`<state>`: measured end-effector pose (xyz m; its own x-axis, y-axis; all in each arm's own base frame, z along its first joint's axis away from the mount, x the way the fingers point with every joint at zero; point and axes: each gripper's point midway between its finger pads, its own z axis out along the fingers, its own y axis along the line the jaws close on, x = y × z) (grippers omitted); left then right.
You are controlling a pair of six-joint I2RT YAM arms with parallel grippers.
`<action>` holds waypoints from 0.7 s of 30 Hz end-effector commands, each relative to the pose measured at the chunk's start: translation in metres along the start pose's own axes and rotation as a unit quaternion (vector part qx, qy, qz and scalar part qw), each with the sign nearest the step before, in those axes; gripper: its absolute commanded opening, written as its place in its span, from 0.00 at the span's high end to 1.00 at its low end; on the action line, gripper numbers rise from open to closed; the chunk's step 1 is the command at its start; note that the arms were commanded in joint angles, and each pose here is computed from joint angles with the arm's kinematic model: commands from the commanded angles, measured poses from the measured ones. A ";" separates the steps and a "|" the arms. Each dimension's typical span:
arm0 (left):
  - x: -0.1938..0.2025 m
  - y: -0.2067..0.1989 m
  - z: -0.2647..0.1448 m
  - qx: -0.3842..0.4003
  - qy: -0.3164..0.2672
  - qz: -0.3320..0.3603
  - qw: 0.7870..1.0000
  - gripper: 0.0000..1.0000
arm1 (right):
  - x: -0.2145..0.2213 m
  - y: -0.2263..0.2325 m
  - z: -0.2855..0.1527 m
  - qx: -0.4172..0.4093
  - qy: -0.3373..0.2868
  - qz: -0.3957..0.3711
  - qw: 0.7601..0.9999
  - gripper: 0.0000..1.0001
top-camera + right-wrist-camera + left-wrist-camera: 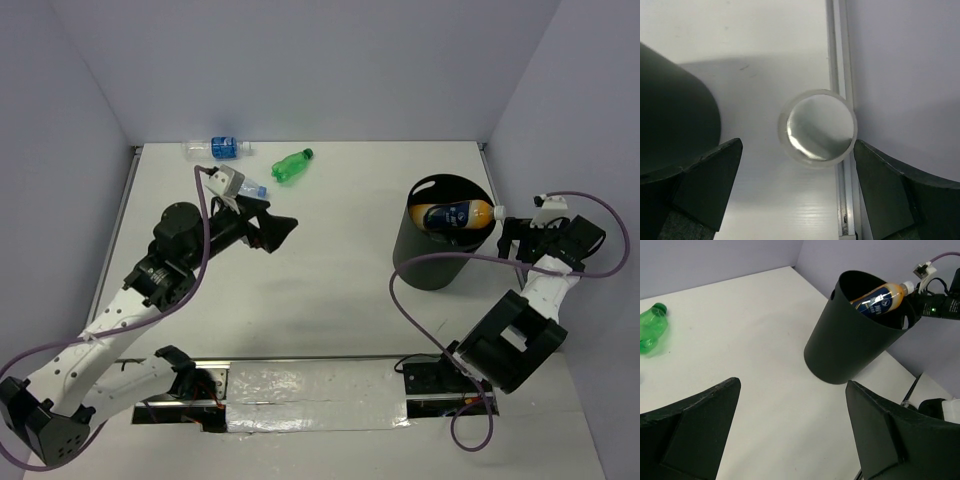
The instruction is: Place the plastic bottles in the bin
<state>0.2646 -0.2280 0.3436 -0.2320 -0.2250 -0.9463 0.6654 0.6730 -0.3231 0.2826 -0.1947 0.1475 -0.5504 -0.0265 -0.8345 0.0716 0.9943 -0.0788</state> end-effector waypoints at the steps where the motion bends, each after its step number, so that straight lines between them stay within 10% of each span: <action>1: -0.001 0.008 -0.010 -0.017 -0.007 0.032 0.999 0.01 | -0.017 -0.027 0.011 0.054 -0.017 -0.010 0.998 0.00; 17: 0.013 0.014 -0.026 -0.028 -0.002 0.052 0.998 0.01 | 0.021 -0.023 0.057 0.036 0.048 0.000 0.998 0.01; 21: 0.018 0.018 -0.035 -0.040 0.006 0.057 0.998 0.01 | 0.017 -0.016 0.052 0.016 0.047 -0.009 0.999 0.32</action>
<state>0.2495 -0.2045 0.3170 -0.2099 -0.1417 -0.9674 0.6391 0.7289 -0.2455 0.3059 -0.2132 0.0797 -0.6665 0.0135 -0.7454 0.1081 0.9910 -0.0787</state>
